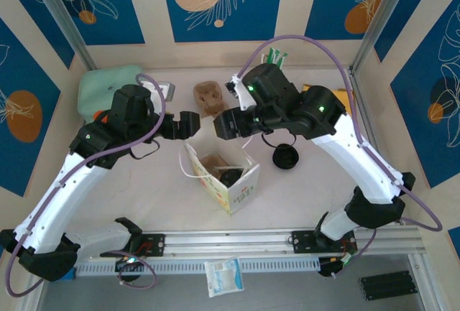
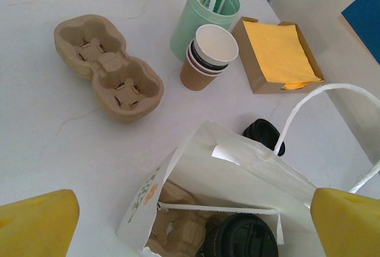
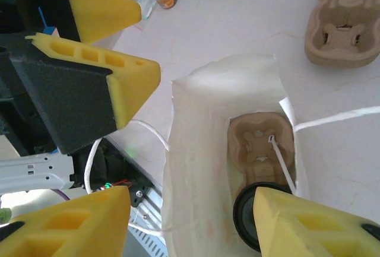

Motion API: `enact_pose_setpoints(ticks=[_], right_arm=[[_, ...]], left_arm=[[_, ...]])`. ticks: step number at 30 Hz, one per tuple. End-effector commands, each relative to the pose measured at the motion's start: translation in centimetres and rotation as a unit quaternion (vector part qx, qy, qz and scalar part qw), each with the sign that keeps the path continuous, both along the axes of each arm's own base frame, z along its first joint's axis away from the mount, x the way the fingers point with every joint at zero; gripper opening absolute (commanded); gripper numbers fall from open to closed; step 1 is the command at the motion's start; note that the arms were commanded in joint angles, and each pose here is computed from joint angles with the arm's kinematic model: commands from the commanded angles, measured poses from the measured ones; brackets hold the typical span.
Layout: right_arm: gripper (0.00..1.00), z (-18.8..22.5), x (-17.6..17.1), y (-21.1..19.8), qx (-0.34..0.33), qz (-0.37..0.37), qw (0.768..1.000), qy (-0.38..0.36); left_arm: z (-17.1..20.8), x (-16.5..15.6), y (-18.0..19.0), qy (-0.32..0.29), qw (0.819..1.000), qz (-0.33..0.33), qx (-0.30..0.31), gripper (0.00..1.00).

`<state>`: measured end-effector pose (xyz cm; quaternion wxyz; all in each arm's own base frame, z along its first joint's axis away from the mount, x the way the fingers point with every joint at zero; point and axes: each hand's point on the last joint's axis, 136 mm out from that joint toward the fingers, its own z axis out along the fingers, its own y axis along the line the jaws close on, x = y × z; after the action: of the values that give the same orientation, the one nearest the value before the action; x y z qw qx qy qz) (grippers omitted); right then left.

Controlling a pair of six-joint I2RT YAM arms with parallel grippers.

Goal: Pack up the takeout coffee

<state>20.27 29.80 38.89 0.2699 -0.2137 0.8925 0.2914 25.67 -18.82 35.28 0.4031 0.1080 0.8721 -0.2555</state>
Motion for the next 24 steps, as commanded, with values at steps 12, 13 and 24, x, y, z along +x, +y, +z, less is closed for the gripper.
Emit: enact_pose_setpoints(ticks=[12,13,24], right_arm=[[0.64,0.2,2.5,-7.8,0.070,-0.106,0.992,0.023],[0.66,-0.2,3.0,-8.7,0.072,-0.120,0.990,0.027],[0.68,-6.8,9.1,-18.0,0.118,-0.282,0.948,0.090]], left_arm=[[1.6,0.1,-2.6,-0.008,0.999,-0.031,-0.015,0.99],[1.5,0.2,-2.9,-0.007,0.999,-0.033,-0.014,0.99],[2.7,1.8,-6.0,-0.020,0.998,-0.060,-0.011,0.99]])
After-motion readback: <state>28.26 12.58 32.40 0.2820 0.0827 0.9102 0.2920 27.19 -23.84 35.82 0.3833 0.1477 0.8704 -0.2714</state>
